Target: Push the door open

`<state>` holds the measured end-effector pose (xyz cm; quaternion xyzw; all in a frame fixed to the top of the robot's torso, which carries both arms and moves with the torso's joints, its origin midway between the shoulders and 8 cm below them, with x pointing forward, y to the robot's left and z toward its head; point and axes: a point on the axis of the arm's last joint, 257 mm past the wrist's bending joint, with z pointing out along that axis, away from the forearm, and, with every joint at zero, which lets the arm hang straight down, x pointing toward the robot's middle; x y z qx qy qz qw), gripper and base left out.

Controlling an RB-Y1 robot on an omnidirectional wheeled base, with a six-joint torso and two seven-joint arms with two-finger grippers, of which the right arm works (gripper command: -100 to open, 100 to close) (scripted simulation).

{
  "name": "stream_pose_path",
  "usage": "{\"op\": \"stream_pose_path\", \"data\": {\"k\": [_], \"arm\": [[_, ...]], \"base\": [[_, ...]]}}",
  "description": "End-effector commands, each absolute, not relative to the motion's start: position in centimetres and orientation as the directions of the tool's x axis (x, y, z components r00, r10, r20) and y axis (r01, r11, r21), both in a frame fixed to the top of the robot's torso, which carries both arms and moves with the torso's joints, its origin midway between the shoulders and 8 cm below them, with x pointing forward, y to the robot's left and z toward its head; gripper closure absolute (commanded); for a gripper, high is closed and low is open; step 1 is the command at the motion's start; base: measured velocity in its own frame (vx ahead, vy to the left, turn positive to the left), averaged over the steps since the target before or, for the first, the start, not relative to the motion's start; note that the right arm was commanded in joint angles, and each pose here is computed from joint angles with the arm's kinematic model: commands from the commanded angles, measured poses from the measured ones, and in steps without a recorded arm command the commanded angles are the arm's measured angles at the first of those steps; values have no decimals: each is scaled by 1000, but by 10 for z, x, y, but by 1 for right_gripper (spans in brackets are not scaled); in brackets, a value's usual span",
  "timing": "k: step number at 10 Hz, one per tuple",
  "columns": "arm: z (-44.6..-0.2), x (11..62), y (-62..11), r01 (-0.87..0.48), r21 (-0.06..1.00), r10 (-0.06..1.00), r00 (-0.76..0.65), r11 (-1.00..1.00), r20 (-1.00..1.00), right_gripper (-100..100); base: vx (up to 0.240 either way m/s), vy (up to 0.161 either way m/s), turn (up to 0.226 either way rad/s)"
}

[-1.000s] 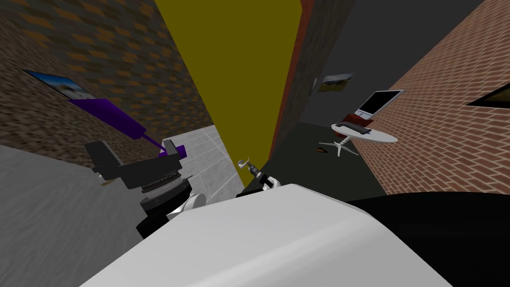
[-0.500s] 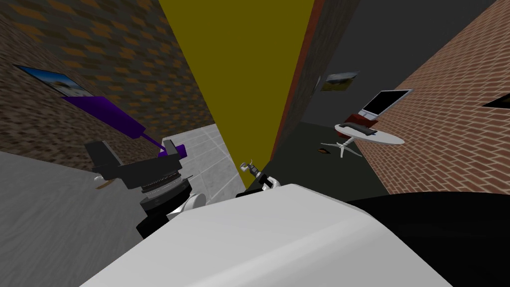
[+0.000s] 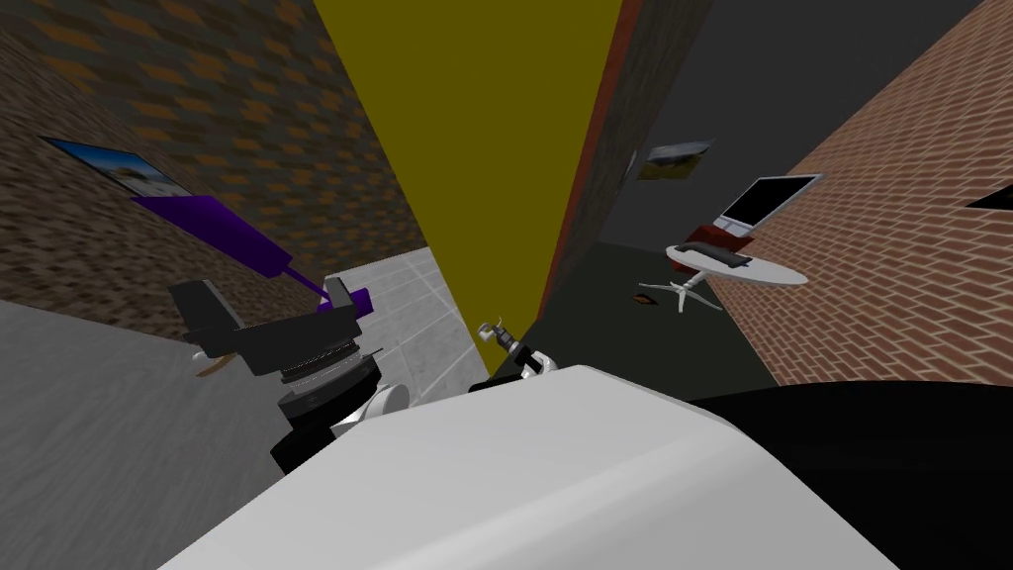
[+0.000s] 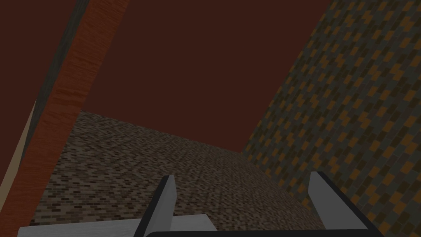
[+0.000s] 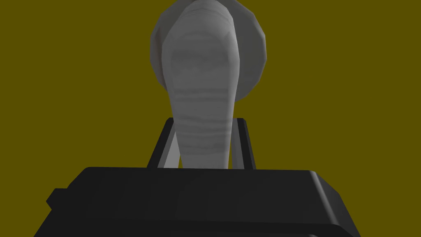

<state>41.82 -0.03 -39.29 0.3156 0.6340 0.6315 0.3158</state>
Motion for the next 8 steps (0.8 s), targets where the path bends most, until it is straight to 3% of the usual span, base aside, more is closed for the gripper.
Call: {"op": "stream_pose_path", "data": {"k": [1,8], "arm": [[-392,424,-7,-5,1000,808,-589,6,-8,100],[-394,444,-49,-9,1000,863,-505,27,-28,100]], "base": [[84,141,-51],[130,158,-38]]}}
